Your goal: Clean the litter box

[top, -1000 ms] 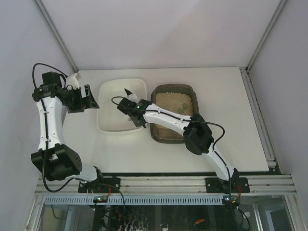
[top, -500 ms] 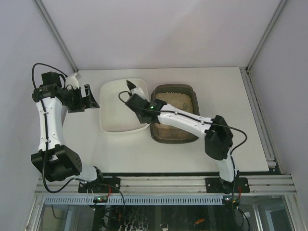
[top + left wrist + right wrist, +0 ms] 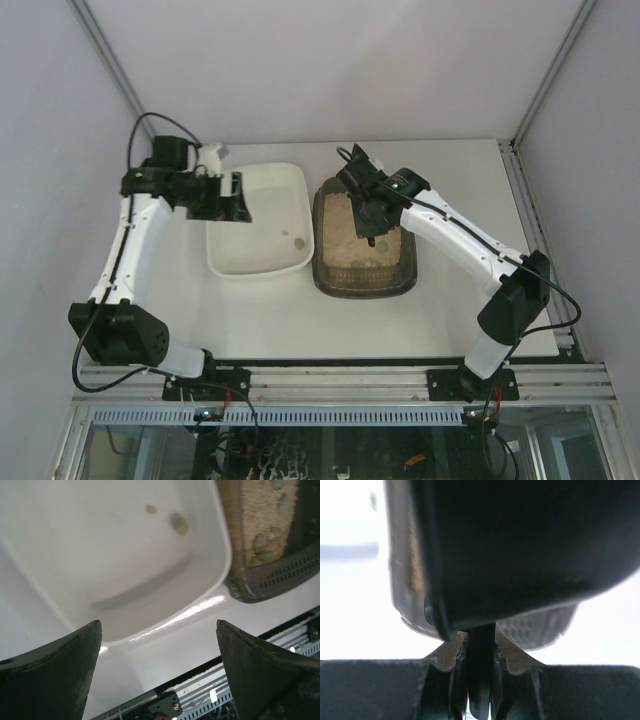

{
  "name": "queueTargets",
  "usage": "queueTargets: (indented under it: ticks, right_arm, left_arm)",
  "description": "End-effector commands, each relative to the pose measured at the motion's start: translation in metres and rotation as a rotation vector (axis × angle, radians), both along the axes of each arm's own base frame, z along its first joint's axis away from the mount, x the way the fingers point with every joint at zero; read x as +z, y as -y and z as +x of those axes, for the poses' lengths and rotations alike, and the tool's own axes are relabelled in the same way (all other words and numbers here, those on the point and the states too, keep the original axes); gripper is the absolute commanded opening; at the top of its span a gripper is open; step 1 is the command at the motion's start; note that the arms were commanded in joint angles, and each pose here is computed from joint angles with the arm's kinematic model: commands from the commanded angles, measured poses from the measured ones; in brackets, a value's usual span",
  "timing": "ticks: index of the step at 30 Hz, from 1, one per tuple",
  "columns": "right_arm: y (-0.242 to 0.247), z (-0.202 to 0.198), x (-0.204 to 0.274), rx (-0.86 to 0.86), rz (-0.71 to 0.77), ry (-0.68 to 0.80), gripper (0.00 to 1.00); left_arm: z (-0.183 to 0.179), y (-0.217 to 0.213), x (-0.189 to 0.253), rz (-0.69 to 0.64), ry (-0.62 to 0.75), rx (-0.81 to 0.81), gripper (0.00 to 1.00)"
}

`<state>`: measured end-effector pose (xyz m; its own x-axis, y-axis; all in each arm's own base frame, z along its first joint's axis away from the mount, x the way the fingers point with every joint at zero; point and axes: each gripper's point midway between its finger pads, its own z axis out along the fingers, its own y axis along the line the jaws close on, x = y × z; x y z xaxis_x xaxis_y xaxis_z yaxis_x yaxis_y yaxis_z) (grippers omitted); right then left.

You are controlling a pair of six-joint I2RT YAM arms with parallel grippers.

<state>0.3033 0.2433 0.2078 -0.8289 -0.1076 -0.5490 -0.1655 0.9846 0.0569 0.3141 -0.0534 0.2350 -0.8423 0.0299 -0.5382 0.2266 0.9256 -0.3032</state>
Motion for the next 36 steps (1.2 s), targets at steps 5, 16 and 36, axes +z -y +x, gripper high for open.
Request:
queueTargets:
  ticks: [5,16,36]
  right_arm:
    - [0.064,-0.082,-0.039,0.026,-0.386,-0.327,0.0]
    - [0.092,-0.092,-0.074,-0.018,-0.302,-0.499,0.0]
    - [0.085,-0.071,-0.094,-0.041,-0.349,-0.575,0.0]
  left_arm:
    - [-0.006,0.135,-0.002,-0.144,0.109,-0.029,1.0]
    - [-0.008,0.176,-0.068,-0.238,-0.065,0.007,1.0]
    - [-0.006,0.14,-0.136,-0.022,-0.074,-0.01,1.0]
